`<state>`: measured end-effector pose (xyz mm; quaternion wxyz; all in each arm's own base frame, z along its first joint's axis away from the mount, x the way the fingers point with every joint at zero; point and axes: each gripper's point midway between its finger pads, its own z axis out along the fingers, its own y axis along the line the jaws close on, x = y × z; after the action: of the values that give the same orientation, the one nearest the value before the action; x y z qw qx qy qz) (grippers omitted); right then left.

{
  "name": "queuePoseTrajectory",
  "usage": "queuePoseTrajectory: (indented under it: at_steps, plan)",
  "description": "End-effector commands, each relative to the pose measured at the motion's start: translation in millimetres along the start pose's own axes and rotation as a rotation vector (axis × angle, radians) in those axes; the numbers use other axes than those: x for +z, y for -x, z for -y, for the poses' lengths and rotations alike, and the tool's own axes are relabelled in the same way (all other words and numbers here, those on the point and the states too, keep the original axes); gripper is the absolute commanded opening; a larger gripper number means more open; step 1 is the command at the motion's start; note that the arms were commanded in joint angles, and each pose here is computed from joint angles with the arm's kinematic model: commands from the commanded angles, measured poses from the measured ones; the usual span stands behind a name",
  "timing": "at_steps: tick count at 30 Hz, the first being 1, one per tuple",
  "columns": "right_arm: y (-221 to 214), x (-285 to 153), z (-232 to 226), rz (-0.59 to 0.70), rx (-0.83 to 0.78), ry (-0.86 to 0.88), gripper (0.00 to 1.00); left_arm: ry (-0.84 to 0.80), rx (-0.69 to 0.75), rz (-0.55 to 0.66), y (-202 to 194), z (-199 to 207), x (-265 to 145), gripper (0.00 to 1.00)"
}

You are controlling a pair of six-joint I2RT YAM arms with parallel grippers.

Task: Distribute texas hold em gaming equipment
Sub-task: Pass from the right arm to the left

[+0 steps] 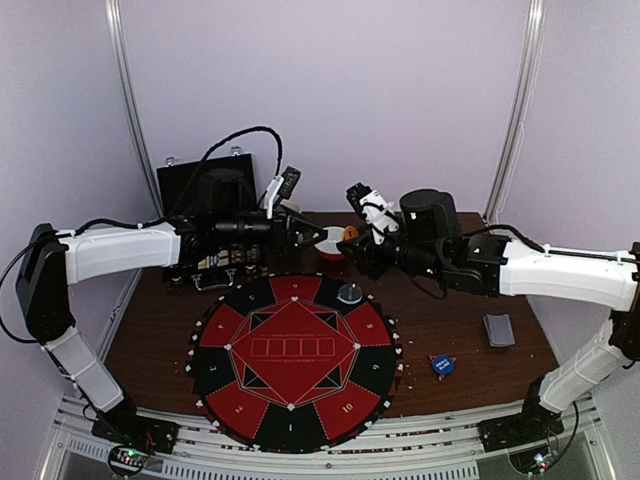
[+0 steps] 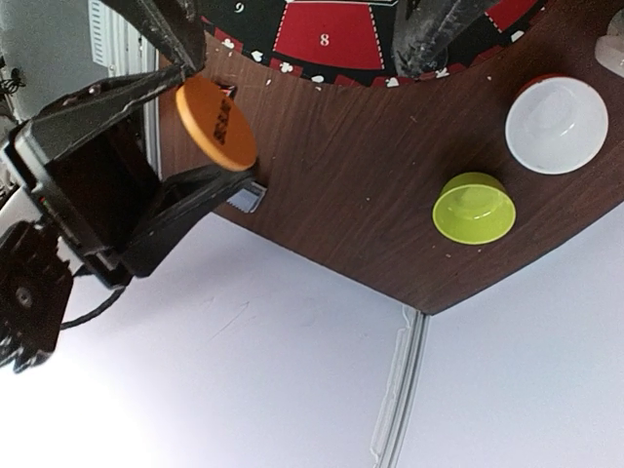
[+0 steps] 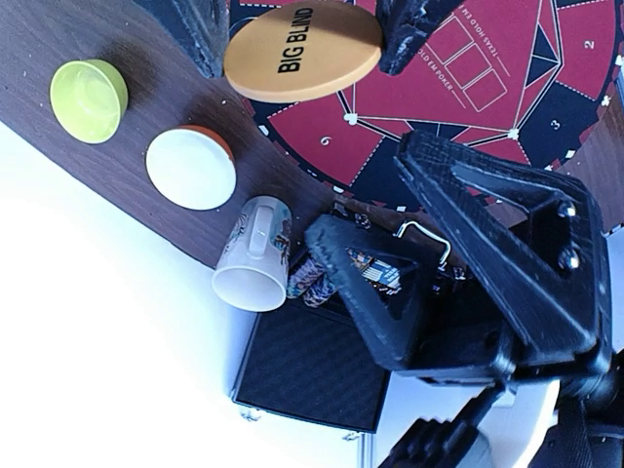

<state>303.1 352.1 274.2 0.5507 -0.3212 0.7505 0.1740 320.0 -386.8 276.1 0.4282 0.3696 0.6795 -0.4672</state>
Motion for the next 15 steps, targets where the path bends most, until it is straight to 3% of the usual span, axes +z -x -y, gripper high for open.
queuePoseTrajectory:
  at_steps: [1,6,15]
  plan:
    - [7,6,-12,0.029,-0.056,0.031,0.36,-0.138,0.001,0.088,30,24,1,0.7]
    - [8,10,-16,0.028,-0.112,0.013,0.36,-0.073,0.008,0.076,29,14,5,0.74]
    - [6,13,-22,0.009,-0.21,-0.052,0.35,-0.023,0.017,-0.057,3,7,26,0.61]
